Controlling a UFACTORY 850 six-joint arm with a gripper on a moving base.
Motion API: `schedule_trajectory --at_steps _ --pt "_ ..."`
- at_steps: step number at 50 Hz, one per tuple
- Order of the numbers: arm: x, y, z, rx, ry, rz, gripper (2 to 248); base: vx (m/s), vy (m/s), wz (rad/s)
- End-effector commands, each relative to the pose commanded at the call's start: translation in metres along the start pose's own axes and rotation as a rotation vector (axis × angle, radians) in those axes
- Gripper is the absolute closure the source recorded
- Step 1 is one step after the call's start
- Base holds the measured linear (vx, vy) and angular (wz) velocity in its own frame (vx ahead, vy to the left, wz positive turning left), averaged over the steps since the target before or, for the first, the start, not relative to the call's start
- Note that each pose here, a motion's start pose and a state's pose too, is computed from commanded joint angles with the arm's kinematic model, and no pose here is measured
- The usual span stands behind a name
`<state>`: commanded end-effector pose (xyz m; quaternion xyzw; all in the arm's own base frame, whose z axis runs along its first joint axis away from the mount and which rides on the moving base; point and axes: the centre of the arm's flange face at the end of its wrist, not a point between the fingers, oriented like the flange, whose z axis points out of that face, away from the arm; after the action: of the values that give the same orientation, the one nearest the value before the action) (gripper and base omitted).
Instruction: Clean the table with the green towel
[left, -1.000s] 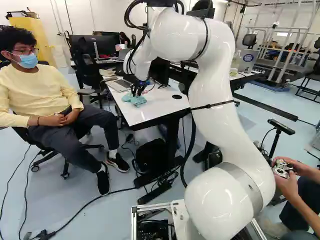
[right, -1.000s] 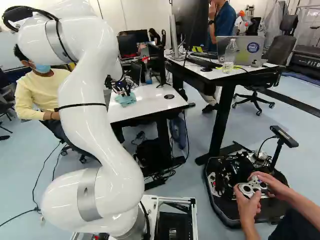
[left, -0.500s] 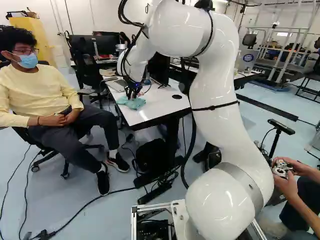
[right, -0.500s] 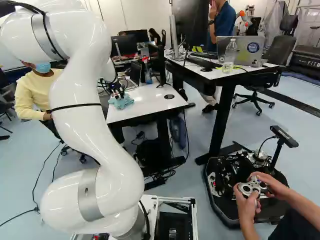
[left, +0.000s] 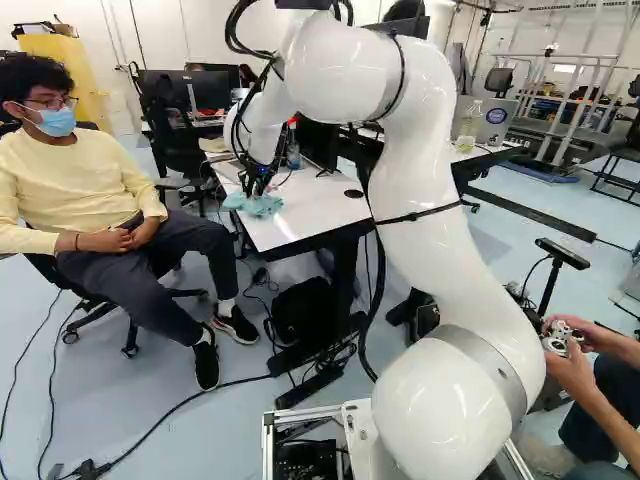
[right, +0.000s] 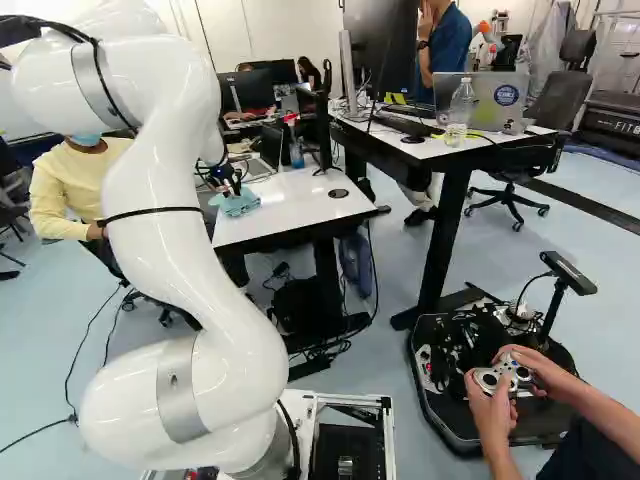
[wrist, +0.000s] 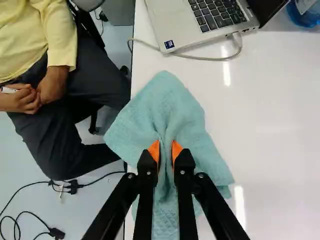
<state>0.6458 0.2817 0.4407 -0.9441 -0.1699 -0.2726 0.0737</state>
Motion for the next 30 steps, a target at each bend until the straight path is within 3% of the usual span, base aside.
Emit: schedule_trajectory --at_steps 18,30 --pt "0.021 0.019 0.016 -0.013 0.027 0.022 199 0.0 0.0 0.0" --pt "0.016 0.032 0.011 -0.023 0.022 0.037 199 0.0 0.0 0.0"
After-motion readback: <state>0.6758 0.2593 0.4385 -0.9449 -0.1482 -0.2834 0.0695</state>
